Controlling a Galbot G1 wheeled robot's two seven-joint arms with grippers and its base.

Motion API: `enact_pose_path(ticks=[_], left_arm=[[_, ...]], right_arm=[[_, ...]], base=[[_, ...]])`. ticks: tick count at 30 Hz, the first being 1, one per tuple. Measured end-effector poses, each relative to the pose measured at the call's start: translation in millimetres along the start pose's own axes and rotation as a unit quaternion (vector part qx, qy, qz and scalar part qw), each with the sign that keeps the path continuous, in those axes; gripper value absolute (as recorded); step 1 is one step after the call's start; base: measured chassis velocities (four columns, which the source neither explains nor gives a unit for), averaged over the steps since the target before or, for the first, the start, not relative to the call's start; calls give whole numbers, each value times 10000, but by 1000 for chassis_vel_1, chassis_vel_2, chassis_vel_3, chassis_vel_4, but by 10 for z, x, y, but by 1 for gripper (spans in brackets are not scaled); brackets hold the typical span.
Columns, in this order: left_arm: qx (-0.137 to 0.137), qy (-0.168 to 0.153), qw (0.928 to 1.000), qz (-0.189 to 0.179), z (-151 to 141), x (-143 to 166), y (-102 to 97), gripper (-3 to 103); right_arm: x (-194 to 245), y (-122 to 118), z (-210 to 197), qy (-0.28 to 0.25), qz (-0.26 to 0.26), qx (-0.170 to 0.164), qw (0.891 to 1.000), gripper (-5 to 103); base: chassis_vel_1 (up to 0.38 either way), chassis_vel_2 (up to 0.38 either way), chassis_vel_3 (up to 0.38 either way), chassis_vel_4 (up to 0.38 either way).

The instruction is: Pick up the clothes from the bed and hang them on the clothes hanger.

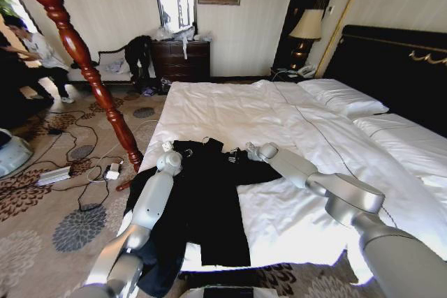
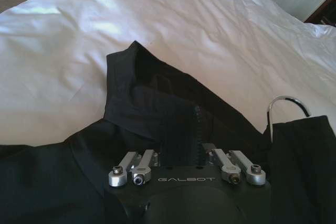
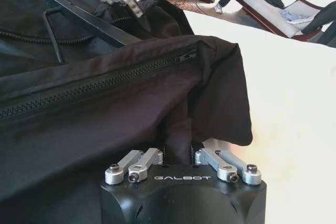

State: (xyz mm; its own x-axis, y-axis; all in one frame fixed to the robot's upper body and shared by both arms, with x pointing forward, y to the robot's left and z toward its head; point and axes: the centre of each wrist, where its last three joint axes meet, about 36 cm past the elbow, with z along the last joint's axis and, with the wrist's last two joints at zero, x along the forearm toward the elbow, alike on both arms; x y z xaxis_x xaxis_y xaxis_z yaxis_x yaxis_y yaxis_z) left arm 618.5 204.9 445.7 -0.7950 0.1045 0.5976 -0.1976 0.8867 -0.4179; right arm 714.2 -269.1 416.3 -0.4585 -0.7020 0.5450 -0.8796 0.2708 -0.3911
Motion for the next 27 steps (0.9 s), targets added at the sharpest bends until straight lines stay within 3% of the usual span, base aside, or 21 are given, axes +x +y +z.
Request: enact_pose_path(ticks=[3, 5, 9, 16, 19, 24, 27], left_arm=[[-18, -61, 10000, -24, -9, 57, 91, 22], [-31, -77, 10000, -41, -12, 73, 129, 22], [-89, -221, 9997, -93, -80, 187, 342, 3], [-355, -466, 9982, -123, -161, 418, 625, 2], [-768, -616, 9950, -156, -155, 586, 800, 2], [-1132, -677, 9912, -70, -127, 752, 836, 2], [-1180, -683, 9906, 99, -133, 842, 764, 2]], right_arm=[[22, -6, 34, 9, 18, -1, 10000, 21], [28, -8, 46, 11, 21, 2, 10000, 21], [60, -23, 89, 26, 47, 17, 10000, 21], [124, -61, 152, 72, 211, 13, 9998, 21], [148, -82, 198, 88, 384, -16, 9992, 21], [174, -90, 222, 91, 481, -34, 9988, 21], [176, -83, 222, 81, 498, -31, 9987, 21]], base=[[0, 0, 0, 0], [0, 0, 0, 0], [0, 0, 0, 0], [0, 0, 0, 0], [0, 0, 0, 0], [0, 0, 0, 0], [0, 0, 0, 0]])
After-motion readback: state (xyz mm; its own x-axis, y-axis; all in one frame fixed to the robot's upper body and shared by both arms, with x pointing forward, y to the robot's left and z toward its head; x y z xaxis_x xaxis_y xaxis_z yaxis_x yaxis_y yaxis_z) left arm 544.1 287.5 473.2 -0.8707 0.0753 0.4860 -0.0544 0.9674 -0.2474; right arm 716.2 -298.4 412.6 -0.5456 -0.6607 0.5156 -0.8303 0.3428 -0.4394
